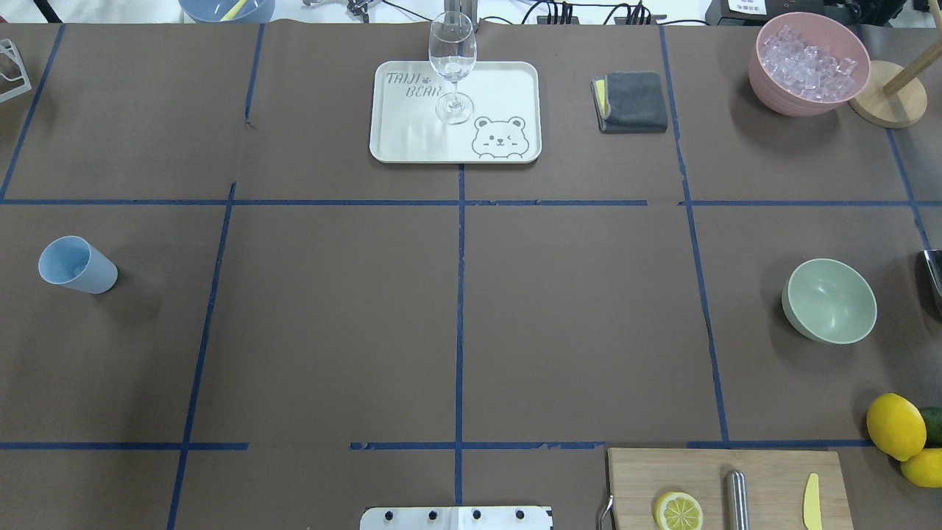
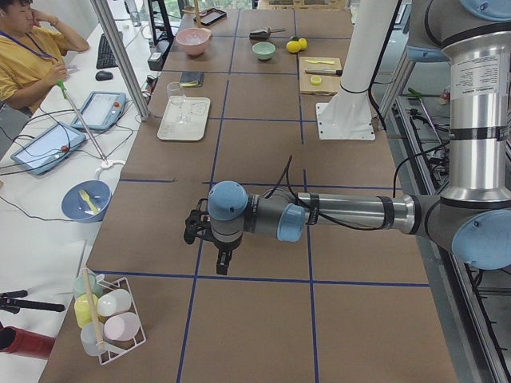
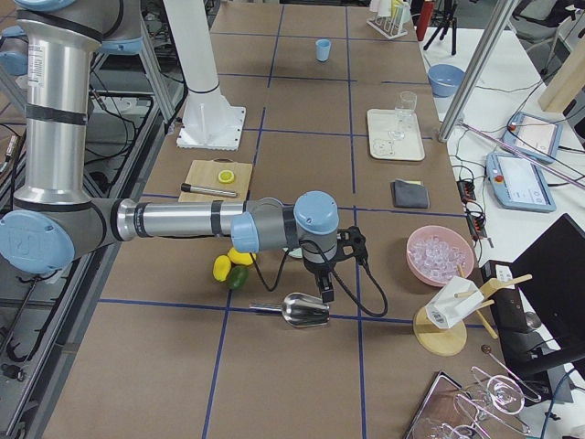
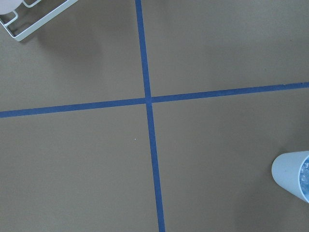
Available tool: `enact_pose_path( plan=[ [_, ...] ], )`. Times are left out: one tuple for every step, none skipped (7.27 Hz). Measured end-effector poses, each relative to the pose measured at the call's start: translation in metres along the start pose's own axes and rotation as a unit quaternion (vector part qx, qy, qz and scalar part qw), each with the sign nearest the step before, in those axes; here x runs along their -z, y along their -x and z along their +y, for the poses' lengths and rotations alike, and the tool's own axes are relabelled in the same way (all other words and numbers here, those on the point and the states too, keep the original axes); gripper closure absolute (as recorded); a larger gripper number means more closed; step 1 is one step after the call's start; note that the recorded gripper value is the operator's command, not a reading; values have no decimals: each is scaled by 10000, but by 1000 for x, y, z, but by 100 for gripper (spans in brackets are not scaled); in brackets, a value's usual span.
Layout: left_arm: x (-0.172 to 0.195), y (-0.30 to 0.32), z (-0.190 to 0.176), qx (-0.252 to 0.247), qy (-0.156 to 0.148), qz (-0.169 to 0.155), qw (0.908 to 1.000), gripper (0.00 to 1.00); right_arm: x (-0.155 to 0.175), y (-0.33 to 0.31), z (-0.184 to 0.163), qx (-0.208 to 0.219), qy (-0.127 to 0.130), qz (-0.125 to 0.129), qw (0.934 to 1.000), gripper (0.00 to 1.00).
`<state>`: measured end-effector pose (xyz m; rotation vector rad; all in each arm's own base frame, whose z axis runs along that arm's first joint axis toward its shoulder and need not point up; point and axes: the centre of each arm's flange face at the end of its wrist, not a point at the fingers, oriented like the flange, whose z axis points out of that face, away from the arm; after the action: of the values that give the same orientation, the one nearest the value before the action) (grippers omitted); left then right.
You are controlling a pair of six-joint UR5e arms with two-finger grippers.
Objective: Pour ice into bowl
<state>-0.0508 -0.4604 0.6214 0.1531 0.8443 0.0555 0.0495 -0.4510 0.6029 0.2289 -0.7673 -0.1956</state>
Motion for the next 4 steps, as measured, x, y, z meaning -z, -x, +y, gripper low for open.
enact_pose_path(
  plan=[
    [0,0,0,-2,0,0,10000,0,3,4,-3,76,-88,-18,9999,0],
    [0,0,0,-5,0,0,10000,0,4,5,-4,82,-118,-34,9999,0],
    [0,0,1,-6,1,0,10000,0,5,5,-4,38,-134,-34,9999,0],
    [0,1,1,-4,3,0,10000,0,7,12,-7,43,-181,-31,9998,0]
  ],
)
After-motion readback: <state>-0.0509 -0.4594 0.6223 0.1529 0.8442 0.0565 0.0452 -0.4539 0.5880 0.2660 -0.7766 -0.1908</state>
